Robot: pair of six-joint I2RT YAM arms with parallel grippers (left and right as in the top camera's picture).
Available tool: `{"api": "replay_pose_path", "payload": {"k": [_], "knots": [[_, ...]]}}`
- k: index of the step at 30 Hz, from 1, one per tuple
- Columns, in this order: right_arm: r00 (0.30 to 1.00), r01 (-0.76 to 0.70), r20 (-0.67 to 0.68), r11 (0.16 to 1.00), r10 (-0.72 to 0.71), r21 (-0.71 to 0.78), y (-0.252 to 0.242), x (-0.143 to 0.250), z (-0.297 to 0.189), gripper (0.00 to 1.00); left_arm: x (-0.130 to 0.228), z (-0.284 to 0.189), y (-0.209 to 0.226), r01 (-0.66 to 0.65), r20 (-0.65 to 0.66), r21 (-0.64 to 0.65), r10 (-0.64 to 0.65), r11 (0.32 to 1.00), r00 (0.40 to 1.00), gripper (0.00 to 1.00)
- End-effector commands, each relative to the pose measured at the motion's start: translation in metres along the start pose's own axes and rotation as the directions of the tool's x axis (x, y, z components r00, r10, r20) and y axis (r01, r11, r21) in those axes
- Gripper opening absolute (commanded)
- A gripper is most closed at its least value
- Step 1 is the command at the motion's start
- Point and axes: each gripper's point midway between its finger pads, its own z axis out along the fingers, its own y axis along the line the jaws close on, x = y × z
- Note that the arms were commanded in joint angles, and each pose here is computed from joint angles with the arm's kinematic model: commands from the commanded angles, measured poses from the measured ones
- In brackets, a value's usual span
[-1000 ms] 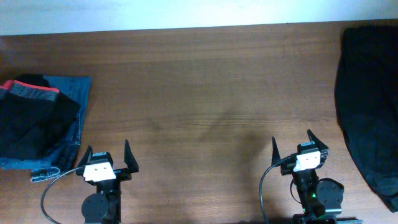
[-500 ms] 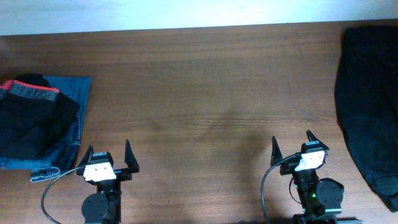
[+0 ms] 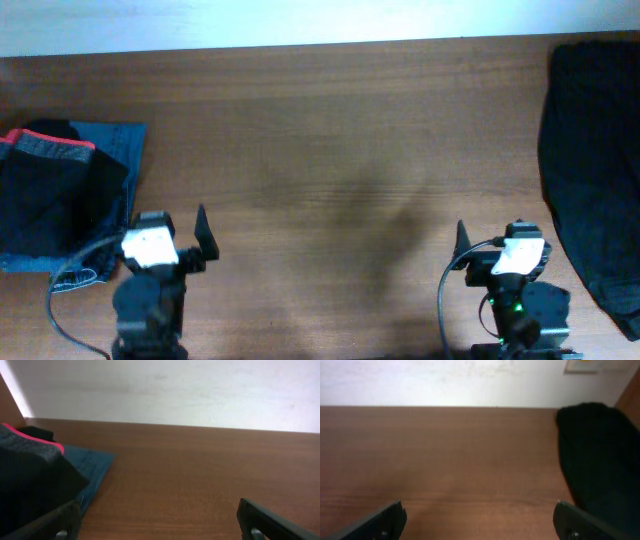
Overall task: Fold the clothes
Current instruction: 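Reach the right gripper to the black pants at the right edge and grasp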
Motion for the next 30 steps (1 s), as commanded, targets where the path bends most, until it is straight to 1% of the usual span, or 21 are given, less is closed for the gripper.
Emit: {"api": "replay_pose_path", "payload": {"k": [1, 7, 9, 12, 15, 17, 20, 23, 24, 25, 27, 30], "knots": [[0.999, -0.028, -0.035, 0.999, 0.030, 0.044, -0.008, -0.024, -0.002, 0.99, -0.024, 0.015, -0.007, 0.008, -0.050, 0.026, -0.006, 1.000, 0.999, 0.99], [0.977, -0.012, -0.214, 0.999, 0.021, 0.043, -0.008, -0.044, 0.009, 0.99, -0.034, 0.043, -0.017, 0.004, -0.199, 0.053, 0.007, 0.999, 0.980, 0.99], [0.956, -0.005, -0.292, 0.999, 0.017, 0.042, -0.007, -0.046, 0.013, 0.99, -0.034, 0.049, -0.025, 0.012, -0.234, 0.095, 0.010, 0.995, 0.972, 0.99], [0.908, -0.002, -0.418, 1.000, 0.010, 0.020, -0.004, -0.045, 0.020, 0.98, -0.039, 0.054, -0.039, 0.031, -0.245, 0.169, 0.011, 0.985, 0.970, 0.99], [0.862, -0.003, -0.508, 1.000, 0.001, -0.003, 0.000, -0.048, 0.027, 0.99, -0.043, 0.058, -0.042, 0.032, -0.231, 0.182, 0.011, 0.983, 0.973, 0.99], [0.837, 0.032, -0.546, 0.997, 0.015, 0.076, -0.016, -0.049, 0.031, 0.99, -0.045, 0.060, -0.042, 0.028, -0.223, 0.184, 0.014, 0.983, 0.975, 0.99], [0.788, 0.007, -0.586, 0.949, 0.189, 0.316, -0.061, -0.043, 0.032, 0.99, -0.044, 0.062, -0.042, 0.029, -0.225, 0.183, 0.014, 0.983, 0.974, 0.99], [0.722, -0.034, -0.598, 0.881, 0.348, 0.471, -0.105, -0.024, 0.032, 0.99, -0.041, 0.063, -0.042, 0.029, -0.235, 0.183, 0.014, 0.983, 0.972, 0.99], [0.704, -0.040, -0.600, 0.864, 0.381, 0.501, -0.115, -0.017, 0.031, 0.99, -0.041, 0.063, -0.043, 0.030, -0.236, 0.183, 0.015, 0.983, 0.972, 0.99], [0.664, -0.048, -0.608, 0.836, 0.435, 0.546, -0.133, -0.004, 0.030, 0.99, -0.041, 0.064, -0.043, 0.030, -0.236, 0.182, 0.015, 0.983, 0.972, 0.99], [0.609, -0.045, -0.640, 0.827, 0.468, 0.561, -0.149, 0.014, 0.030, 0.99, -0.041, 0.065, -0.043, 0.029, -0.234, 0.183, 0.014, 0.983, 0.972, 0.99], [0.511, -0.039, -0.708, 0.837, 0.487, 0.546, -0.165, 0.048, 0.037, 0.99, -0.043, 0.066, -0.043, 0.029, -0.223, 0.184, 0.014, 0.983, 0.975, 0.99]]}}
